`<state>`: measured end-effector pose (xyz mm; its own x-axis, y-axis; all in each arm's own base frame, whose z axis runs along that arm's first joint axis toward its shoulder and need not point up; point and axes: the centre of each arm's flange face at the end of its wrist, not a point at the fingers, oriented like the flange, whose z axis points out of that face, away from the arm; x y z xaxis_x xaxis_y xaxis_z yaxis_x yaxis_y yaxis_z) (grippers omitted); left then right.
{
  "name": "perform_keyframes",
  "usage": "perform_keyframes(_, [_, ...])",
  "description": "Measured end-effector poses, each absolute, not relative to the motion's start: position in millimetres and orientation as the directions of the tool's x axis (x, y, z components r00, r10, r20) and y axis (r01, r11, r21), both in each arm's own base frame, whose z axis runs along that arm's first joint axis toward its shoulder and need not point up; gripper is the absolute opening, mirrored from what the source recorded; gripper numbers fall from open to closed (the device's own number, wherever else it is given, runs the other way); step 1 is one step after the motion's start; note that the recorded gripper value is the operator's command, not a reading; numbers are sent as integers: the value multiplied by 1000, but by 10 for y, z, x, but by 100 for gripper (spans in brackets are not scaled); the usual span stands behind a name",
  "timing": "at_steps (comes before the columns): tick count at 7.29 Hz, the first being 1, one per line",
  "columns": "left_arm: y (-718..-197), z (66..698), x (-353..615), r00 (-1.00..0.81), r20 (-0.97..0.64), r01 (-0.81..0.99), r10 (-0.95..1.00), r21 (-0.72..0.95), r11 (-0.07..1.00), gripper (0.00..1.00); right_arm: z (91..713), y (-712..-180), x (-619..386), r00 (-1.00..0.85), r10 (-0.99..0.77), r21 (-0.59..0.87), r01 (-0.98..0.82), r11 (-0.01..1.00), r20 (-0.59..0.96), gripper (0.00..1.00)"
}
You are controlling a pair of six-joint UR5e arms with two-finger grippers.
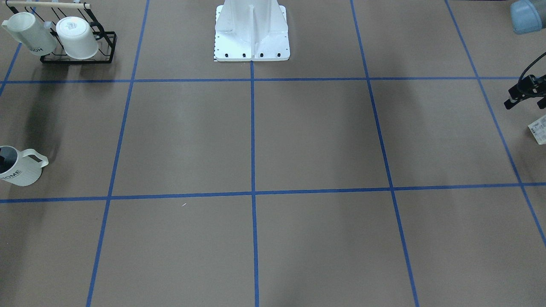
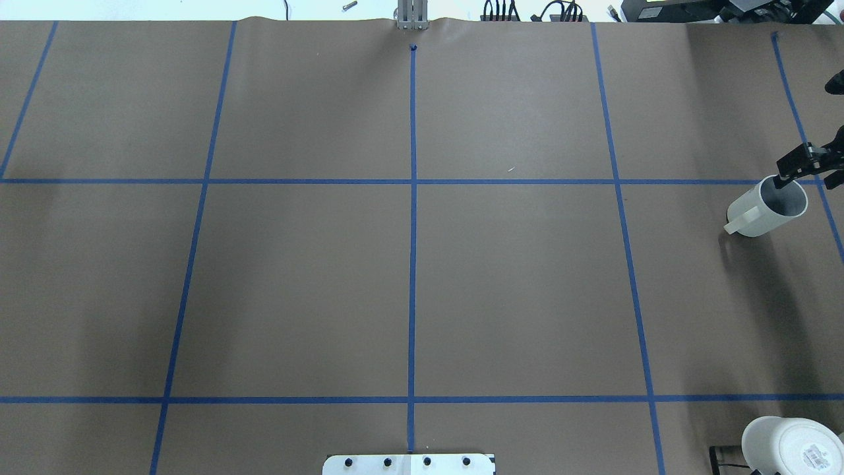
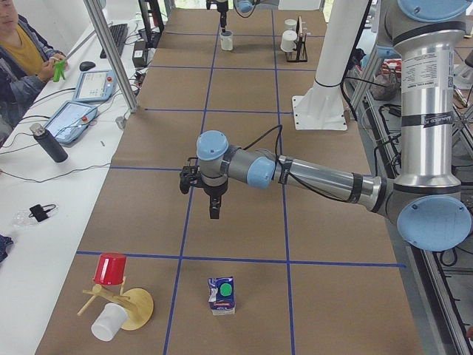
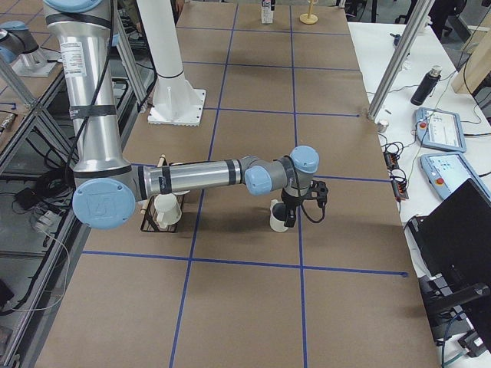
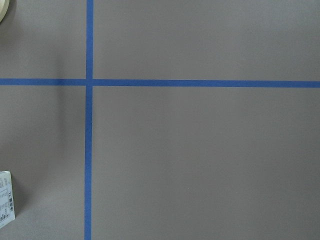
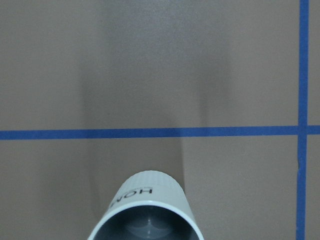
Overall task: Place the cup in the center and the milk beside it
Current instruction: 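Lift the white mug with the right gripper and carry it to the table center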
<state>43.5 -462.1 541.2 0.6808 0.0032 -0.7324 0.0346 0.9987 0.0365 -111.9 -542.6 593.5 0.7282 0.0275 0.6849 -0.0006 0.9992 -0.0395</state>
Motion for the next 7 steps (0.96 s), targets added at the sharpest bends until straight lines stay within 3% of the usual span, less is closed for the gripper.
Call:
perform_keyframes(4, [-4618,5361,425,680,-733,37,9,46,998,98,6073,-5387,-1207,738,34,-65,13,998,674,73])
perform_keyframes(5, [-4617,5352,422,679,-734,37,10,47,998,98,6105,-5381,-1252,743,32,-69,19,997,669,43])
perform_keyframes(6, [-4615,5340,421,679,-734,37,11,50,998,98,6120,-5376,-1293,746,28,-70,26,997,665,0])
perform_keyframes(7, [-4612,5327,419,679,-734,38,13,53,998,98,6124,-5374,-1317,747,25,-71,29,997,664,0])
